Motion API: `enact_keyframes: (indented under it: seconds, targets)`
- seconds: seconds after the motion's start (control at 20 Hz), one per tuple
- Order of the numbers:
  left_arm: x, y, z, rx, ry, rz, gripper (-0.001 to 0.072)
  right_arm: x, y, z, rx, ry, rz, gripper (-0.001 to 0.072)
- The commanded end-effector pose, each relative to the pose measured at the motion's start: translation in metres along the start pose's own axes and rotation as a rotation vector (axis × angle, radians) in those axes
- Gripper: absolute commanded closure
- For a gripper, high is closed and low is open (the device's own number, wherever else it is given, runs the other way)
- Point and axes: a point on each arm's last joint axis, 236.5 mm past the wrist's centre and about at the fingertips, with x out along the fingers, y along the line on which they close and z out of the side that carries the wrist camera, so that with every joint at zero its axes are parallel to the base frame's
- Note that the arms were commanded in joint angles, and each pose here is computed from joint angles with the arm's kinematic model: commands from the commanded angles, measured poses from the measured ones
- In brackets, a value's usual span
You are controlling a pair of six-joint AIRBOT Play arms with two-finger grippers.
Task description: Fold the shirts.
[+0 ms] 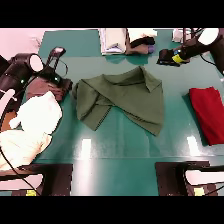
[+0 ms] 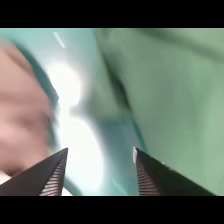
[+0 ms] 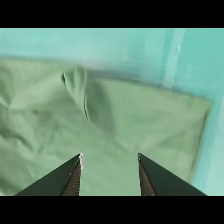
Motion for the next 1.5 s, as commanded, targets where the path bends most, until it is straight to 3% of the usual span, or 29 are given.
enact_keyframes:
  seconds: [0.0,0.15,0.65,0.7,0.8,0.85,1.0,1.2,1.45]
  targets:
    - [0.012,-0.037,-0.052,-0.117,0.156,-0.179,0.0199,-0.005,-0.005,-0.035,0.004,0.049,-0.01,0.0302]
    - [0.029,-0.062,-0.082,-0.144,0.23,-0.288,0.0198,0.003,-0.01,-0.067,0.022,0.101,-0.01,0.0302]
    - [0.054,-0.081,-0.111,-0.2,0.257,-0.373,0.0202,0.016,-0.012,-0.101,0.071,0.139,0.01,0.0302]
    - [0.055,-0.08,-0.109,-0.2,0.25,-0.371,0.0246,0.016,-0.008,-0.101,0.079,0.141,0.025,0.0302]
    - [0.055,-0.08,-0.109,-0.198,0.248,-0.367,0.0466,0.016,-0.003,-0.103,0.079,0.148,0.038,0.0302]
    - [0.056,-0.078,-0.109,-0.186,0.245,-0.362,0.0651,0.016,-0.001,-0.106,0.075,0.159,0.041,0.0302]
    - [0.046,-0.067,-0.095,-0.116,0.213,-0.316,0.0674,0.012,-0.004,-0.128,0.065,0.253,0.024,0.0302]
    - [0.012,-0.039,-0.065,-0.009,0.096,-0.182,0.0673,-0.005,-0.037,-0.171,0.022,0.443,-0.121,0.0303]
    - [0.006,-0.039,-0.064,-0.001,0.087,-0.177,0.0673,-0.001,-0.046,-0.204,0.087,0.496,-0.151,0.0302]
